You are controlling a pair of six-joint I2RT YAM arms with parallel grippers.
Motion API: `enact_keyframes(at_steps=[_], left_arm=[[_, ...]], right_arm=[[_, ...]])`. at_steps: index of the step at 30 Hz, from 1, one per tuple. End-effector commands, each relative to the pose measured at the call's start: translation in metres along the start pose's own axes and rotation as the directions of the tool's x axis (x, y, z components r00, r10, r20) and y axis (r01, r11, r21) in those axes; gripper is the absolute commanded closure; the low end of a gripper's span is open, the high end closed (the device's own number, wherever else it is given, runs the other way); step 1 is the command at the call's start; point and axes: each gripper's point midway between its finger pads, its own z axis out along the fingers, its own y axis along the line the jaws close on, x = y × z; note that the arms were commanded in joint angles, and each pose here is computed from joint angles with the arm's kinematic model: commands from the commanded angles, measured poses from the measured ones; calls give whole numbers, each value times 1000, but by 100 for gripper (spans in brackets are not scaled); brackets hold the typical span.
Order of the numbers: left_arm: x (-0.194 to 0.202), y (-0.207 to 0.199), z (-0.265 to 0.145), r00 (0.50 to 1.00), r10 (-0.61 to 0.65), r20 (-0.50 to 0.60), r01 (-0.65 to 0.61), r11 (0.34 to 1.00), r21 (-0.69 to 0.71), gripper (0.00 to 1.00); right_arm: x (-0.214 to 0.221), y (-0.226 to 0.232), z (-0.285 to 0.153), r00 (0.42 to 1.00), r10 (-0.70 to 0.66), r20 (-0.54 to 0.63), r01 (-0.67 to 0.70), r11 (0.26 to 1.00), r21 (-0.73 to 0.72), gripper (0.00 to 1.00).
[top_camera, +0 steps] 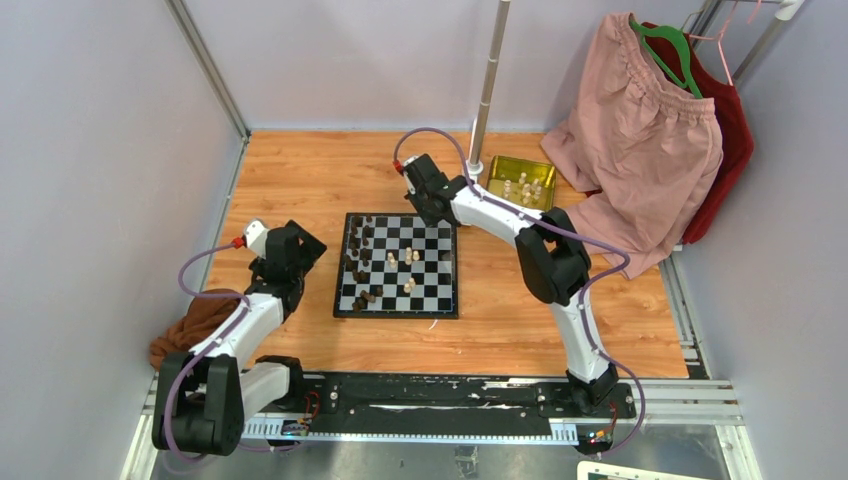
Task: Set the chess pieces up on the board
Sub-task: Place the chess piece on the chessboard.
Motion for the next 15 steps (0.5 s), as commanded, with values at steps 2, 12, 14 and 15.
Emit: enact_keyframes(at_steps=[2,12,14,15], left_arm=[[-3,-4,2,1000,0,15,0,1000,15,0],[-1,-2,3,1000,7,12,-7,1000,8,0],[0,-2,3,1000,7,11,-7,1000,6,0],[0,-2,3,1000,7,8,-7,1000,7,0]], right_arm=[[6,-2,10,999,37,-26,-37,999,-7,100],[13,-6,16,998,51,-45,-52,999,-7,89],[13,-5,15,998,50,-44,-50,999,-11,83],[12,-6,14,998,50,-42,-50,999,-12,78]])
